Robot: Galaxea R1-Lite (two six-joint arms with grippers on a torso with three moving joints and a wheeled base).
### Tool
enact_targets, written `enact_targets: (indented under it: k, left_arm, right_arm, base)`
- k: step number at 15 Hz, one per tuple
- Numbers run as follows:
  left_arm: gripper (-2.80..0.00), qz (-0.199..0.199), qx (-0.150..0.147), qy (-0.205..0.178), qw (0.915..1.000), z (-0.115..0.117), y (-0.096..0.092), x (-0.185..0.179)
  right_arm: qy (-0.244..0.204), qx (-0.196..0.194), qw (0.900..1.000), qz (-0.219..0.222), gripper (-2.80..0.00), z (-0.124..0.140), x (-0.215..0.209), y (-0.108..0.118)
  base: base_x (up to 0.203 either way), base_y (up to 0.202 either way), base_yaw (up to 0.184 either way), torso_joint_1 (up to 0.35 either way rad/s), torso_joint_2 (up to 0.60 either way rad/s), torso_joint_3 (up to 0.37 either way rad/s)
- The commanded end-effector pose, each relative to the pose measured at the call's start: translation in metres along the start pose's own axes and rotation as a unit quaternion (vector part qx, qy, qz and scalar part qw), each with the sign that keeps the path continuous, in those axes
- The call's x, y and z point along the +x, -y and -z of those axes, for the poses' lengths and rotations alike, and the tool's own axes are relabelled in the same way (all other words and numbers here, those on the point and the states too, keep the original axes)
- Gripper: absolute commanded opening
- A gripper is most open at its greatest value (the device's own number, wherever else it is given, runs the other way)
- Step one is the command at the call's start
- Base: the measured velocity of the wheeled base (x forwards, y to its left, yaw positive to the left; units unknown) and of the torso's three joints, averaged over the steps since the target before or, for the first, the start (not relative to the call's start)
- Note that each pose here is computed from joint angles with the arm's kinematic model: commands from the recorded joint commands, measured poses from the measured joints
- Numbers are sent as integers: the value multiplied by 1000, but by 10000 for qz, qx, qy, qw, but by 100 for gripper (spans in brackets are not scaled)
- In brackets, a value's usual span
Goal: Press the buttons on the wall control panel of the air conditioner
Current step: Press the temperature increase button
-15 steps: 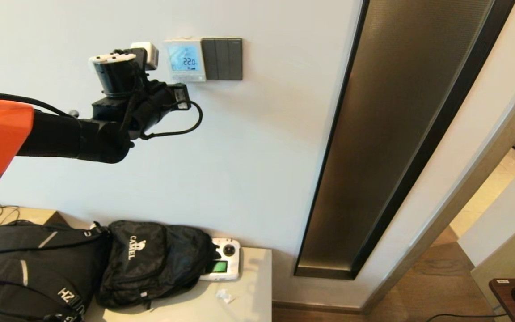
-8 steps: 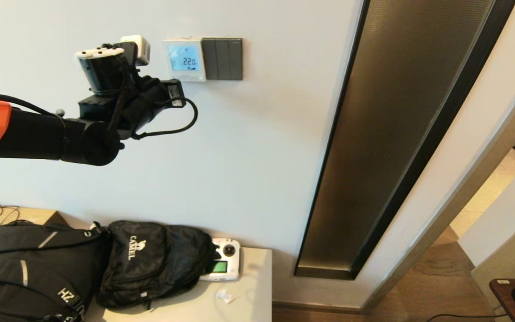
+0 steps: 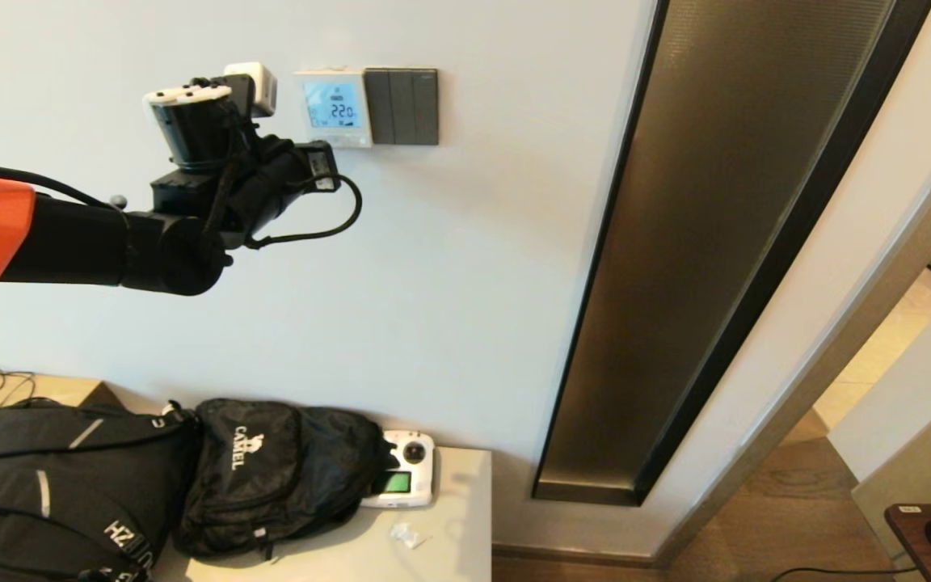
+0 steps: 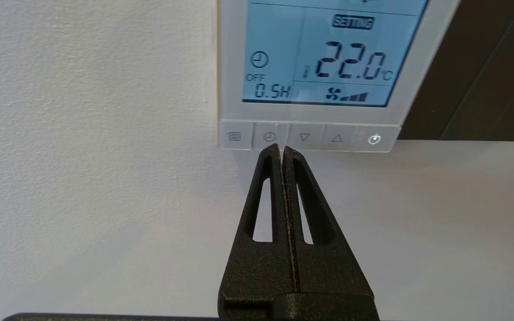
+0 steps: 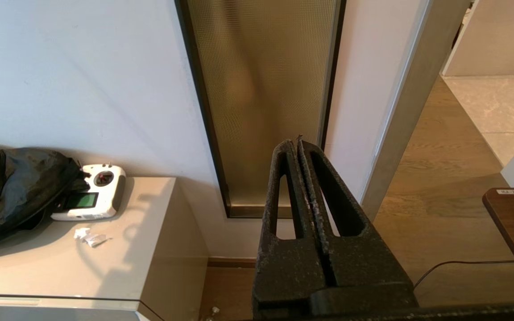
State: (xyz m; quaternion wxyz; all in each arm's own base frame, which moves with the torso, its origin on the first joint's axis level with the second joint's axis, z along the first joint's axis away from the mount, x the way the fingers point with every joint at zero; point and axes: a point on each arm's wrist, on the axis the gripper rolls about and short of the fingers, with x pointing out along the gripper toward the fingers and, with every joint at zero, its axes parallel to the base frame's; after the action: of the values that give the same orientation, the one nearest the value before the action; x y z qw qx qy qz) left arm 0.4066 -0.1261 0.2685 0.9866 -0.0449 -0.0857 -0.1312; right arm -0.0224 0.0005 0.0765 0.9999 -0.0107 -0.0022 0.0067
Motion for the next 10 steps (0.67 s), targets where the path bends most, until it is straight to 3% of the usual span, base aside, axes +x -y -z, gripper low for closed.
enact_targets:
  k: [1, 10]
  left_arm:
    - [-280, 40, -12, 8, 10000, 1, 4, 1]
    - [-280, 105, -23, -33, 9999, 5, 10, 6]
  right_arm:
    - [-14, -1, 10000, -2, -280, 0, 0, 0]
    - [-14, -1, 10000, -2, -280, 0, 0, 0]
  base:
    - [0, 0, 0, 0, 0, 0]
    - [0, 0, 0, 0, 0, 0]
